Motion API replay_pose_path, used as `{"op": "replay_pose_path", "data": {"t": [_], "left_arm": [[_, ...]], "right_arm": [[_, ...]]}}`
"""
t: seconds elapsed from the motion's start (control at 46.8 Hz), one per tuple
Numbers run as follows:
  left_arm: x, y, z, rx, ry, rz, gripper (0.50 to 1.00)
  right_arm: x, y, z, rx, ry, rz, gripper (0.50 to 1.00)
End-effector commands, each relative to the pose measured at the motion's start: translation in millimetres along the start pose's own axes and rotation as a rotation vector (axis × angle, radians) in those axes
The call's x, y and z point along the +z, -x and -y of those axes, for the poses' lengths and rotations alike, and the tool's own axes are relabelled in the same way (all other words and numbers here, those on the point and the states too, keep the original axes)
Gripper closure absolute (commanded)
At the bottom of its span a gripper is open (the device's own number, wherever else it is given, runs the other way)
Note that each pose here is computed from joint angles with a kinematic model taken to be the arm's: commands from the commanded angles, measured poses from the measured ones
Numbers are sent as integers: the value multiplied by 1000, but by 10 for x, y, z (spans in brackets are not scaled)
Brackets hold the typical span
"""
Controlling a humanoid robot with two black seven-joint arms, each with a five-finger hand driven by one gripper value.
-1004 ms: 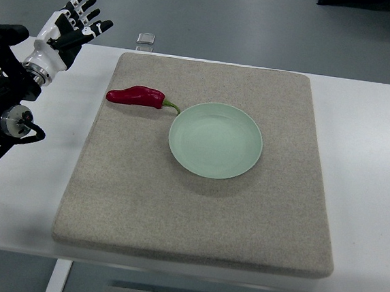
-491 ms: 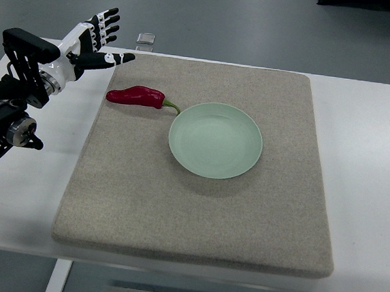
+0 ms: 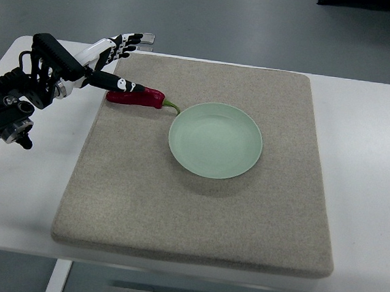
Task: Place red pepper on plate with left hand
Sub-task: 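Reach the open left hand forward over the red chili pepper, then lower the left hand and close its fingers around the red pepper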
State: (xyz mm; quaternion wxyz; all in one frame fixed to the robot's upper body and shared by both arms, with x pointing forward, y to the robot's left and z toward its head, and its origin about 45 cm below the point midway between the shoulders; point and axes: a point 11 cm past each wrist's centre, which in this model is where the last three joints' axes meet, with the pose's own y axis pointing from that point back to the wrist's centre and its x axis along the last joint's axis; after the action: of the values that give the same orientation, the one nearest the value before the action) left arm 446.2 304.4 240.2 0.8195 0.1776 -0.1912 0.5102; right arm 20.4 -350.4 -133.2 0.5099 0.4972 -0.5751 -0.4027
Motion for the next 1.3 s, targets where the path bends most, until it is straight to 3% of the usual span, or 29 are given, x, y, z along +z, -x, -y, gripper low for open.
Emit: {"op": "replay_pose_path", "data": {"t": [0.0,0.299,0.556,0.855,1.282], "left_arm": [[2,-15,-18,-22,-4,60,546],[-12,-104,-55,-63,-29,211,553],[155,-214,84,-89,-59,324,557],[84,-245,123,-135,-133,422,559],[186,-80,344,-166,-117,461,566]], "right_arm": [[0,2,0,0,0,0,568],[0,2,0,0,0,0,568],[0,2,0,0,0,0,568],[0,2,0,0,0,0,568],[0,2,0,0,0,0,568]]}}
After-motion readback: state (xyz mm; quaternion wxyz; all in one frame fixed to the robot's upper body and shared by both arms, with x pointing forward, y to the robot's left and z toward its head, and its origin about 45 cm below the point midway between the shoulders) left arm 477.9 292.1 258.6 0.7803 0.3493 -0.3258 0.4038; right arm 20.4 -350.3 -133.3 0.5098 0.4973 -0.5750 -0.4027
